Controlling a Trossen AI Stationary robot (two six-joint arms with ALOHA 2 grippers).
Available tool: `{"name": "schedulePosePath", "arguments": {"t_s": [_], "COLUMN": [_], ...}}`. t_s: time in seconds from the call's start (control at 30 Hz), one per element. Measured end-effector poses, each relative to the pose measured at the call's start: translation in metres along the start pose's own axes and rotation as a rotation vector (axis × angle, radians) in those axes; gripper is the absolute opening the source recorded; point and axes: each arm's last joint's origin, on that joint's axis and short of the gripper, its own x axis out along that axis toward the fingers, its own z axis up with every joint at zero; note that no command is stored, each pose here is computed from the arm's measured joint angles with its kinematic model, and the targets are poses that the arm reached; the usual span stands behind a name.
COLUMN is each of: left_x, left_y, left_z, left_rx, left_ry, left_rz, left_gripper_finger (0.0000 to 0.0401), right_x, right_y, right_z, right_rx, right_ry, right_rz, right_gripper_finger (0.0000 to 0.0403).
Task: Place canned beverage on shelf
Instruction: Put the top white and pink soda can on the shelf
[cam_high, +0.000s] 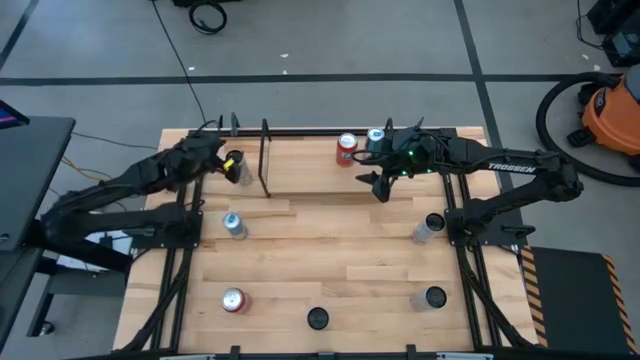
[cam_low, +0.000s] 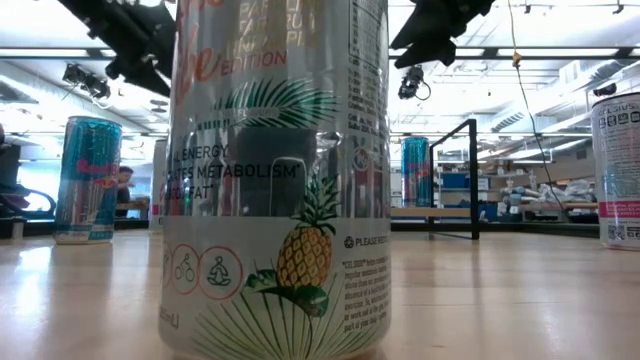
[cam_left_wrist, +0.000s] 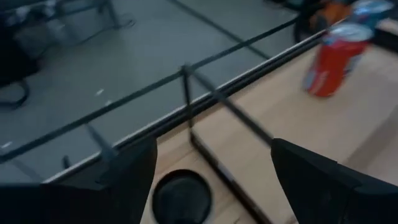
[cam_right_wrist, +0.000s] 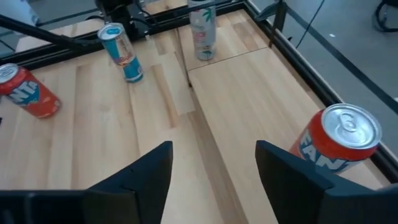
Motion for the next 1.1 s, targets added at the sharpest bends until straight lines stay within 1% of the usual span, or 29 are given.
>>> {"name": "schedulePosePath", "arguments": {"t_s": [0.2,0.4,0.9,1.1], "left_x": [0.032,0.055,0.073,0.074], "left_y": [0.006,0.011,0.008,0.007], "left_z": [-0.004,-0.009,-0.023,-0.026], "left_rx": [-0.039,-0.044,-0.012,-0.009], "left_ry": [0.153,0.242,0.394,0.442], "left_rz": [0.014,0.083,0.119,0.08], "left_gripper_finger": [0.0318,0.0318,0.0318,0.0318], "right_x": [0.0,0.0,0.0,0.0], "right_y": [0.0,0.0,0.0,0.0], "right_z": [0.001,0.001,0.0,0.001], "right_rx": [0.0,0.0,0.0,0.0], "right_ry": [-0.007,-0.007,-0.006,-0.007], "right_rz": [-0.011,-0.011,-0.01,-0.009], "right_gripper_finger": [0.0247,0.0245,0.0246,0.0245]}}
